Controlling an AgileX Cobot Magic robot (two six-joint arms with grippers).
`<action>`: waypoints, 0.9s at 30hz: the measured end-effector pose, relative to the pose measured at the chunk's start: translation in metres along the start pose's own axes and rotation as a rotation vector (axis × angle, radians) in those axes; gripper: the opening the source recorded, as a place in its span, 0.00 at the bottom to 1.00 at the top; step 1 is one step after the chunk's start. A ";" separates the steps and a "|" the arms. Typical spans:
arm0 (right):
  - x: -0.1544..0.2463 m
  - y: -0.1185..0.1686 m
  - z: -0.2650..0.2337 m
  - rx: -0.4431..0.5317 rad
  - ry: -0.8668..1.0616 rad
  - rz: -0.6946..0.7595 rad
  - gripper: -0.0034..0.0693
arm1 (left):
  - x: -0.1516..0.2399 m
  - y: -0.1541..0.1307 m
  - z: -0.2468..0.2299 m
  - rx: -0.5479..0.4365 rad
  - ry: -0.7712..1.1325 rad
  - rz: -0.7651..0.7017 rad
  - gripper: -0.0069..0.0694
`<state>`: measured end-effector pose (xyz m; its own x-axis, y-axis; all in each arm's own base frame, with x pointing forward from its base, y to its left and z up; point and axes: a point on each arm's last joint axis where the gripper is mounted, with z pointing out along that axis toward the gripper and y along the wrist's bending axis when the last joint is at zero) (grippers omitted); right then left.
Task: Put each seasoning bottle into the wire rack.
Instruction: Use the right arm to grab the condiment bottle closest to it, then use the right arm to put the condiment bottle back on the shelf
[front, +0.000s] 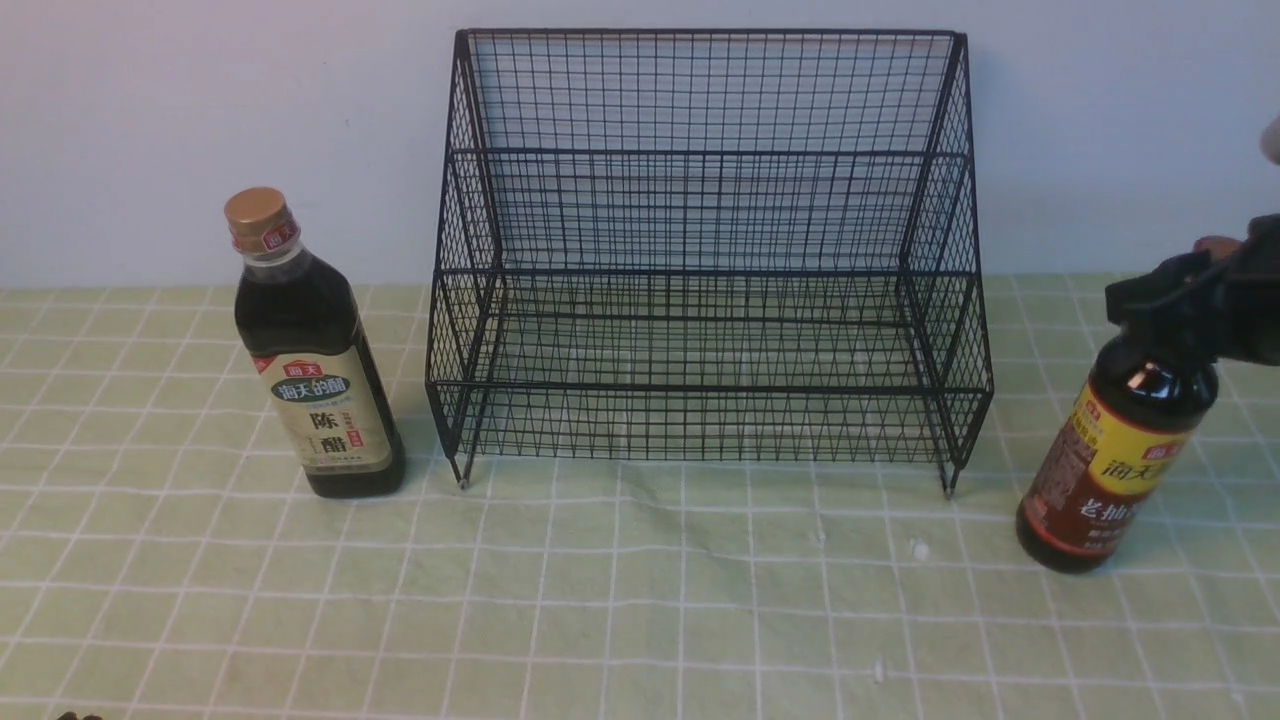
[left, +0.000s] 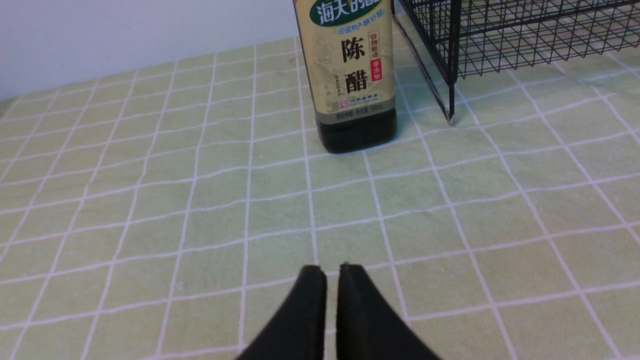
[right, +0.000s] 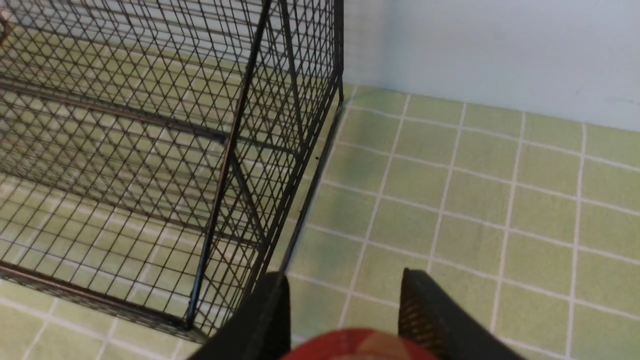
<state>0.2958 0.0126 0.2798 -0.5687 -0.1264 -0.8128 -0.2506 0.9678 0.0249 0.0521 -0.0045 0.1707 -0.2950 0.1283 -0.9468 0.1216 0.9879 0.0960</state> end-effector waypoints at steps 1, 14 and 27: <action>0.000 0.001 -0.001 -0.004 0.001 -0.004 0.42 | 0.000 0.000 0.000 0.000 0.000 0.000 0.11; -0.114 0.026 -0.098 -0.158 -0.291 -0.143 0.42 | 0.000 0.000 0.000 0.000 0.000 0.000 0.11; -0.181 0.025 -0.074 -0.302 -0.397 -0.090 0.42 | 0.000 0.000 0.000 0.000 0.000 0.000 0.11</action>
<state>0.3343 0.0436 0.4703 -0.2078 -0.0571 -0.9765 -0.5333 0.8435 0.0641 0.0521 -0.0045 0.1707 -0.2950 0.1283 -0.9468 0.1216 0.9879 0.0960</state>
